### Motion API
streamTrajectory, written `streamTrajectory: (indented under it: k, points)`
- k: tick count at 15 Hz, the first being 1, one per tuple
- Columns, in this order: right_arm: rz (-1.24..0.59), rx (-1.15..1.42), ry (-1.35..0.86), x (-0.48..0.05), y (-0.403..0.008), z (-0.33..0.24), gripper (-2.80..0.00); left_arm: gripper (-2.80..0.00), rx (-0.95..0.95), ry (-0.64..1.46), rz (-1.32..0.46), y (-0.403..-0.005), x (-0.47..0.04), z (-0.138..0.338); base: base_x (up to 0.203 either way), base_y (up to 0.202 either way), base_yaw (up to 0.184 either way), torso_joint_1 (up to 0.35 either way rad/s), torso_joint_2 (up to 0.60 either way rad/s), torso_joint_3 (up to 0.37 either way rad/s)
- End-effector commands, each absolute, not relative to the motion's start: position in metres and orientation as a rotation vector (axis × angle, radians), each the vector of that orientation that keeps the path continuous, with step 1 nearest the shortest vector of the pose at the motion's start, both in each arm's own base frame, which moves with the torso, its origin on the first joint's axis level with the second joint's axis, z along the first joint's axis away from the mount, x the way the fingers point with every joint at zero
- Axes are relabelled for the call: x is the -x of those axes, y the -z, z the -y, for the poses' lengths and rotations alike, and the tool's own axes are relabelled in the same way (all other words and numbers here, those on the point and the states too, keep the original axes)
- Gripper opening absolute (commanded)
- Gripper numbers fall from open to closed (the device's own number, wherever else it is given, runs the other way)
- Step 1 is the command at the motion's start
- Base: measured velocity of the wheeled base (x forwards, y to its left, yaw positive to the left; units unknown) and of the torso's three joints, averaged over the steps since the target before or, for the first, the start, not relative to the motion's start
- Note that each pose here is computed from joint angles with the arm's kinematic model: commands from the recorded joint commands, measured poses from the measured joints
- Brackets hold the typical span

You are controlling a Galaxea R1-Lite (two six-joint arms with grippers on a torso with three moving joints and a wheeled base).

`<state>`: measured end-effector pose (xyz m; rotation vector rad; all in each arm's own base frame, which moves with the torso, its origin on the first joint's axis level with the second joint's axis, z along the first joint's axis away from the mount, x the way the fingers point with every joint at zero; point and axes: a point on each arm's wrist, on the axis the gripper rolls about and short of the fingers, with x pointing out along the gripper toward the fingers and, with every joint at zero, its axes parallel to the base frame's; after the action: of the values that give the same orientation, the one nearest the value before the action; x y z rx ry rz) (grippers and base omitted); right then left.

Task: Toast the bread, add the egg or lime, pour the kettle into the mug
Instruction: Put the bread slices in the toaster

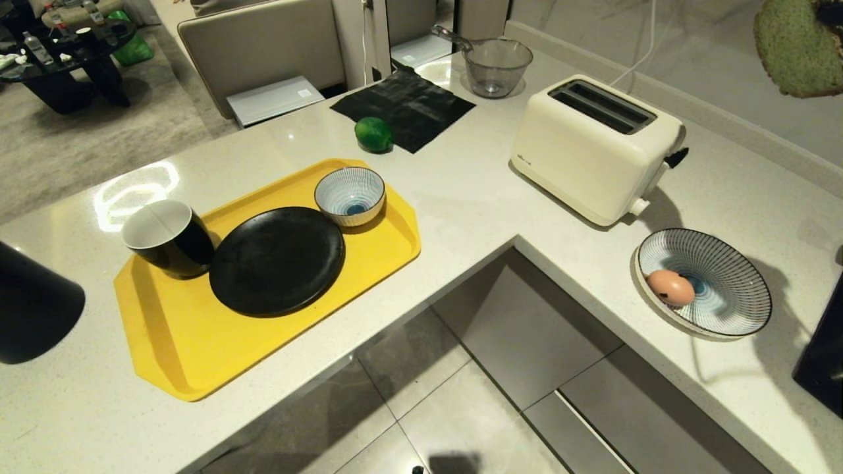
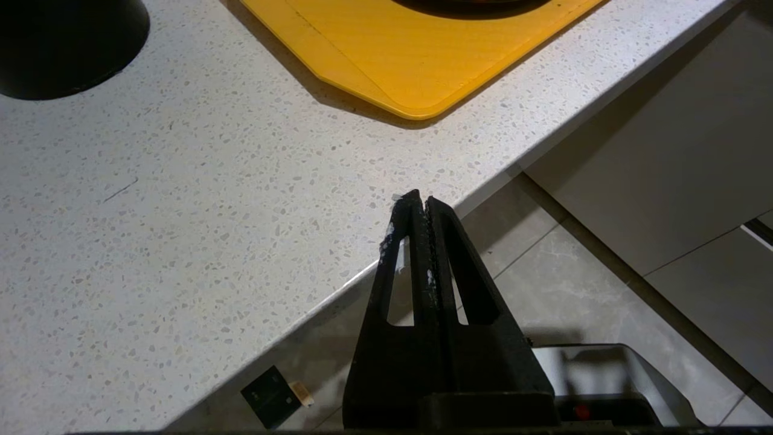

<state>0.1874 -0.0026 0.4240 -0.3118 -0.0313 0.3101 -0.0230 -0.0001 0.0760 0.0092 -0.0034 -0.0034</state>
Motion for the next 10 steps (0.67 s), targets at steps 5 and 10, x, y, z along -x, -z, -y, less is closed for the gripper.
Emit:
streamTrajectory:
  k: [5, 10]
  points:
    - [0.036, 0.315, -0.316, -0.1878, -0.425, 0.0025, -2.8, -2.8, -0.009, 0.003, 0.002, -0.076, 0.0229, 0.0001, 0.026, 0.0, -0.002, -0.003, 0.0, 0.001]
    - [0.054, 0.317, -0.341, -0.1856, -0.4286, 0.0017, -2.8, -2.8, -0.009, 0.003, 0.003, -0.0761, 0.0229, 0.0001, 0.13, 0.0, 0.0, 0.01, 0.01, 0.002]
